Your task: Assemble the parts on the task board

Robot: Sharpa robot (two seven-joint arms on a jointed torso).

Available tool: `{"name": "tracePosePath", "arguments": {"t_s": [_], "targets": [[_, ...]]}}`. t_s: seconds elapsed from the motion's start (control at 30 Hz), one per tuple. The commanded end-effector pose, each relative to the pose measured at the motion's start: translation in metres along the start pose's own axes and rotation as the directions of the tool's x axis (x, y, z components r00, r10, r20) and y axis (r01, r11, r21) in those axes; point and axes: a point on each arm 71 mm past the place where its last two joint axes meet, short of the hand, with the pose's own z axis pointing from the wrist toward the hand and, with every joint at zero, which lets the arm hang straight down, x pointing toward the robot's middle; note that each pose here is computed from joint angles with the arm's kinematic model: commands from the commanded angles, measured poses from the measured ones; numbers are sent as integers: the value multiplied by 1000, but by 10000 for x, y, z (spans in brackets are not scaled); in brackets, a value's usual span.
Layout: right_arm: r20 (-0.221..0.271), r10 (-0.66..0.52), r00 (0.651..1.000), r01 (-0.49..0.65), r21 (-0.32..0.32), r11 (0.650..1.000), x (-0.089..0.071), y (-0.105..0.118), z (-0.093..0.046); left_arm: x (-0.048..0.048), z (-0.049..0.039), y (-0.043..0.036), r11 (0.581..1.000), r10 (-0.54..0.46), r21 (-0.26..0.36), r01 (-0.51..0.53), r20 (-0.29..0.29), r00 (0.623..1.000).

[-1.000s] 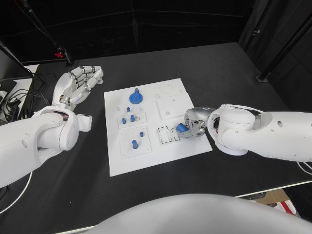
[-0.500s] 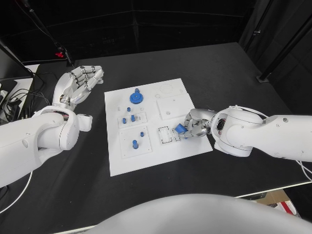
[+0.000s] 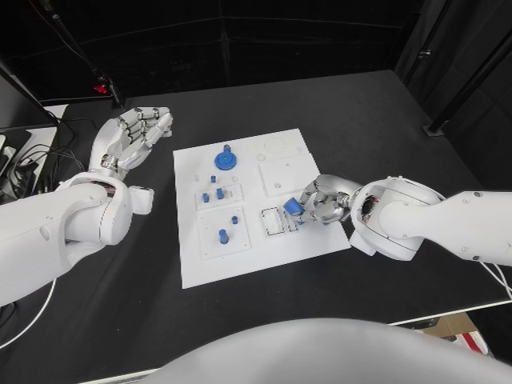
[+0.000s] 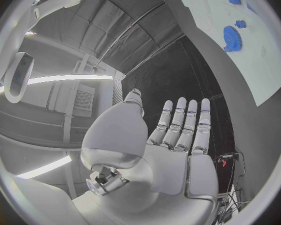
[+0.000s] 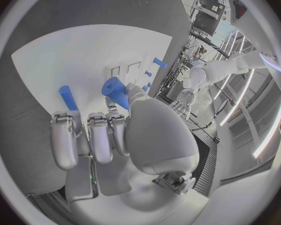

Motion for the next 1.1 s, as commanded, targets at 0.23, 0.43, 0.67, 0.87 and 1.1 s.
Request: {"name": "tracePosePath", "arguments": {"t_s": [0.23, 0.43, 0.67, 0.87, 1.1], "targets": [[-22, 194, 981, -195, -66, 979, -51, 62, -63, 17, 12, -82, 994, -7, 111, 8, -8, 1000], [-118, 308, 944, -312, -16, 950, 15, 68, -29, 28, 19, -81, 994, -7, 111, 8, -8, 1000], [-204, 336, 919, -335, 42, 941, 100, 71, 44, 45, 27, -82, 994, -9, 111, 10, -11, 1000], [-240, 315, 918, -305, 77, 949, 158, 82, 105, 46, 28, -81, 994, -9, 111, 10, -11, 1000], [-240, 290, 926, -282, 69, 957, 178, 112, 132, 45, 26, -81, 994, -9, 110, 10, -11, 1000]]}}
